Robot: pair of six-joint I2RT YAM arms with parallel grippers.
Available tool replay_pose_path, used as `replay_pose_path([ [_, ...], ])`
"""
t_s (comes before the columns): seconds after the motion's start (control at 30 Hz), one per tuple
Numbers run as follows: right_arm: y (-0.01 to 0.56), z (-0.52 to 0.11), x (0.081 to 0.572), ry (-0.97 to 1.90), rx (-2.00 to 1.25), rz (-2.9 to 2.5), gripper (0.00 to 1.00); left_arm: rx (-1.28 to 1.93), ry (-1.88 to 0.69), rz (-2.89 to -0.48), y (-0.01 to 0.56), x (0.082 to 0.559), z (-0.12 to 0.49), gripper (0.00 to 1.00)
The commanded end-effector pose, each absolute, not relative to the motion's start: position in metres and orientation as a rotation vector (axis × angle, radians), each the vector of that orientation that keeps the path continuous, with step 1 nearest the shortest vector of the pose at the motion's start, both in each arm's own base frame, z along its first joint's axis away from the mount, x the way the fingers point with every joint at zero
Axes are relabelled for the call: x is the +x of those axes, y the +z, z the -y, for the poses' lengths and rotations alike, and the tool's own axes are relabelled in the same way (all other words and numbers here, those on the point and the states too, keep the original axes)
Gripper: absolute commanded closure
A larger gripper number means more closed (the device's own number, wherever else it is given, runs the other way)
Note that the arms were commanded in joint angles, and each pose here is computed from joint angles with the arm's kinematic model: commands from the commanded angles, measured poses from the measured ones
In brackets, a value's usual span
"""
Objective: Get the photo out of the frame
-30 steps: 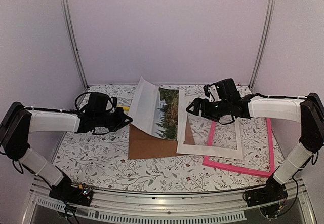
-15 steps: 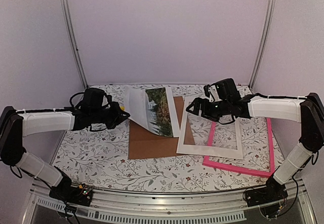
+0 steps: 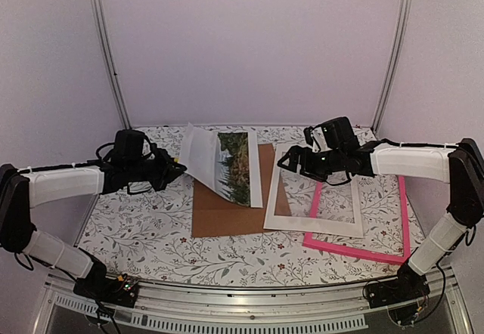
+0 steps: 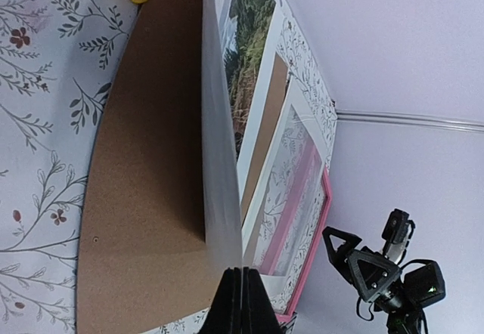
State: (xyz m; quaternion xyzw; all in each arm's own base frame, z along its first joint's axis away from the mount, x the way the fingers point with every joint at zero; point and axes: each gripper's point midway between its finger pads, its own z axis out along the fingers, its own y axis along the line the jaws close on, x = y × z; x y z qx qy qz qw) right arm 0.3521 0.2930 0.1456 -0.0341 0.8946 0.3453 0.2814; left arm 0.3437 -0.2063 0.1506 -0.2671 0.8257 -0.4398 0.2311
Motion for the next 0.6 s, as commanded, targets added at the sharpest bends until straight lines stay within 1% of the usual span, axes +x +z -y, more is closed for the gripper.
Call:
replay_pose_path([
  [0.0,0.146,-0.299,0.351,0.955,-0.1,-2.392,0.01,-0.791,-1.253,-2.263,0.15,0.345,0.196,1.0],
  [0.37,0.134,-0.304,0.348,0.984,-0.097,-2.425,0.01,-0.968,-1.44,-2.306,0.135,0.33,0.202,1.0],
  [0.57,0.122,-0.311,0.341,1.045,-0.107,-2.457,0.01,-1.016,-1.485,-2.318,0.13,0.323,0.204,1.0],
])
